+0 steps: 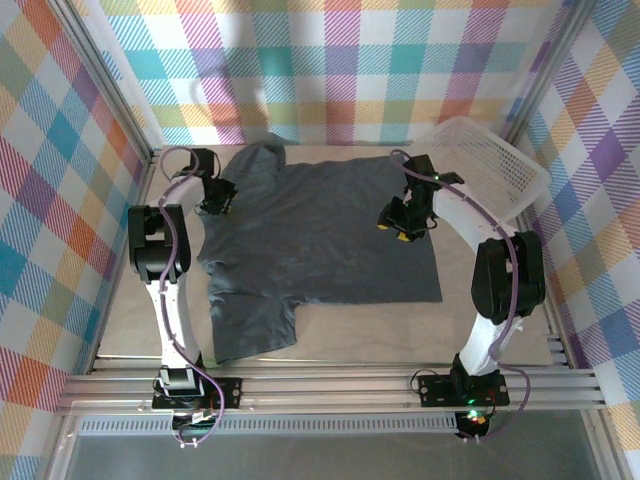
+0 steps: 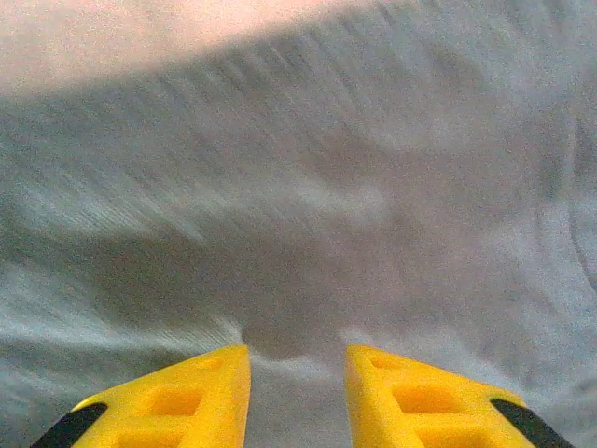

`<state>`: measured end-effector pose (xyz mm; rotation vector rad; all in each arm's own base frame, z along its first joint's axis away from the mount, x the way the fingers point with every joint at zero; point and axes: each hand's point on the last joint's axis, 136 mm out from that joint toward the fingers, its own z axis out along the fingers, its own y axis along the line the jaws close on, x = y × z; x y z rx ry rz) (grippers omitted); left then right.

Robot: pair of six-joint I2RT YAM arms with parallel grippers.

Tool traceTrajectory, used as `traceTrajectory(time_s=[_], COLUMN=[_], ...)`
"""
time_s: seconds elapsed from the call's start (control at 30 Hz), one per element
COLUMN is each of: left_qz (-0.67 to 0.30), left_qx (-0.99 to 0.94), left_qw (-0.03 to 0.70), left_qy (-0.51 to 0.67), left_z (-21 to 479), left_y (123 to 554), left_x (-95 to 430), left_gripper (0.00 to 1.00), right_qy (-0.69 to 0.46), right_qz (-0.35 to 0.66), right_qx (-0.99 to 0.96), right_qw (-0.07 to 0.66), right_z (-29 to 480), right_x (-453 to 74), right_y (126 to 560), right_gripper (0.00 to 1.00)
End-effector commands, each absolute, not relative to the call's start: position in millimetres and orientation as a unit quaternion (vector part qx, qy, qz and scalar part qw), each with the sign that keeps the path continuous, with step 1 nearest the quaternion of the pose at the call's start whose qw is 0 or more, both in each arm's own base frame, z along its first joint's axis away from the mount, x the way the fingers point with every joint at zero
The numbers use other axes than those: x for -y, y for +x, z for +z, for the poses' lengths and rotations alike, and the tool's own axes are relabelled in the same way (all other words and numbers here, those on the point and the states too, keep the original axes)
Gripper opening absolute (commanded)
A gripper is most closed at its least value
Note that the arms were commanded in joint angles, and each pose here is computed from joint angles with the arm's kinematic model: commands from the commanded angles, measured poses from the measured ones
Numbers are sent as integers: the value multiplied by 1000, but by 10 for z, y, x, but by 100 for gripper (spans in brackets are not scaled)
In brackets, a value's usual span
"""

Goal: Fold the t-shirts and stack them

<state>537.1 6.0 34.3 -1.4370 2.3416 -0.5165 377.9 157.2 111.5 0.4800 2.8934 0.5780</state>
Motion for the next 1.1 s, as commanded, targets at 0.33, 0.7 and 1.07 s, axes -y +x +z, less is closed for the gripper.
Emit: traceTrajectory(time_s=[0.33,0.7,1.07], left_qz=[-196,-184,-173], left_qx=[-820,-856,-884], left_qw=[192,99,84], left_qy=[-502,-473,-426], left_z=[542,358,20], left_y=[5376,4608,5319], left_x=[-395,103,18], left_gripper=[52,44,42], right_qy=[165,156,168], right_qz=[157,112,84], right_qx=[-974,-981,-981], right_qw=[11,4,-42], right_z=[592,281,21], right_x=[-1657,-1573,-1483], right_y=[3943,4205,4376], right_gripper=[49,48,48])
